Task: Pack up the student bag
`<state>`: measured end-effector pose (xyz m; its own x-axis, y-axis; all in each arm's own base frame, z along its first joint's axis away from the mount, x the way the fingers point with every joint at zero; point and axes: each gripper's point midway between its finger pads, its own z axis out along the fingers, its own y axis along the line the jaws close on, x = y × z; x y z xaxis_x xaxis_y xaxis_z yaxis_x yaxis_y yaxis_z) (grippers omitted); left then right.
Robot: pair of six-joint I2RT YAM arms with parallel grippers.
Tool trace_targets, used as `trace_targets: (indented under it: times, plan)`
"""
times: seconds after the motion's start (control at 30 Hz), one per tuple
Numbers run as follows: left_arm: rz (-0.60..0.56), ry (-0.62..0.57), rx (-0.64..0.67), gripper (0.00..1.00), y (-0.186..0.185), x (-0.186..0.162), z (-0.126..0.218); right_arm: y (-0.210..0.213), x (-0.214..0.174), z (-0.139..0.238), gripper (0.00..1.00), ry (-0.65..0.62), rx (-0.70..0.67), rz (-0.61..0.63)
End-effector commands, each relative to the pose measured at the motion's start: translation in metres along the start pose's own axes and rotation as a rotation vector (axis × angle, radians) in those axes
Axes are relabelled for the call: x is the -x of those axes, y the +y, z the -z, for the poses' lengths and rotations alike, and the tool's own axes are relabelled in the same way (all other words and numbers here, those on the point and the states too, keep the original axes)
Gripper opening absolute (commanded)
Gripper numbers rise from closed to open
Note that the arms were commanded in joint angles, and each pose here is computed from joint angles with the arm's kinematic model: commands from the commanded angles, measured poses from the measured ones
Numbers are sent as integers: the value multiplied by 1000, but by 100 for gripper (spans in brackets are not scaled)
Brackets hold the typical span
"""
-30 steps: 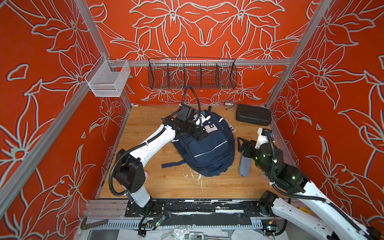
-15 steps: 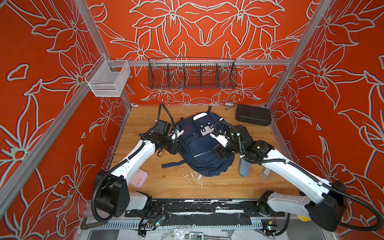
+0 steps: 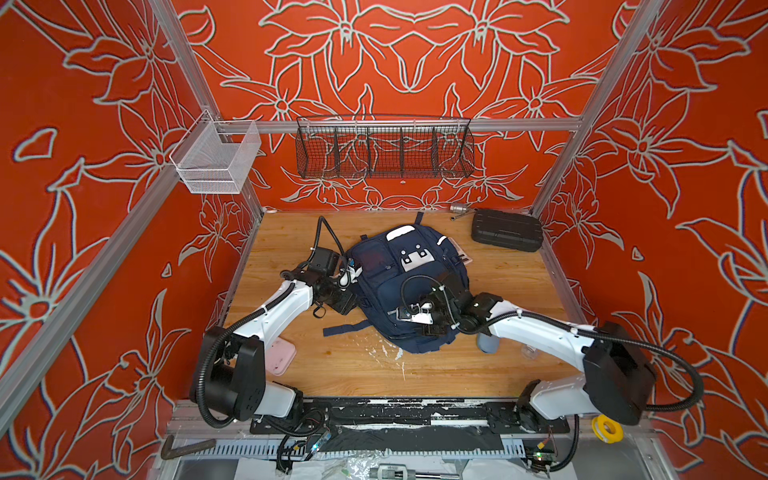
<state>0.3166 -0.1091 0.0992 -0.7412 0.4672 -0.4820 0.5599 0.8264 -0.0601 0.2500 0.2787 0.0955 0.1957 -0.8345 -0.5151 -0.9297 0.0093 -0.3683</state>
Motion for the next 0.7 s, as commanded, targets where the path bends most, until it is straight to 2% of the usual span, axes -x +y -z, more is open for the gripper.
trace_targets:
  times: [0.0, 0.03, 0.07, 0.2, 0.3, 0.37, 0.47, 0.6, 0.67]
  plan:
    - [-93, -54, 54, 66, 15, 11, -2, -15, -4, -15, 65, 26, -65, 106]
    - [-133, -64, 67, 66, 17, 14, -2, -16, -8, -19, 63, 44, -72, 111]
    - [-182, -78, 79, 66, 19, 18, -2, -18, -12, -23, 57, 62, -81, 121]
    - [-329, -98, 105, 67, 26, 29, -6, -29, -21, -27, 27, 105, -144, 149]
    - [-392, -73, 95, 67, 28, 28, -13, -40, -20, -21, 8, 90, -185, 135]
    - [-404, -67, 121, 67, 33, 28, -16, -47, -19, -13, 0, 59, -189, 106]
    - [-294, -80, 122, 66, 35, 33, -10, -57, -11, 1, 0, 8, -178, 62]
    - [-80, -180, 4, 67, 20, 40, 2, -64, 8, 18, 0, -105, -164, 18]
    - [-9, -201, -48, 67, 12, 42, 2, -67, 17, 25, 0, -139, -166, 20]
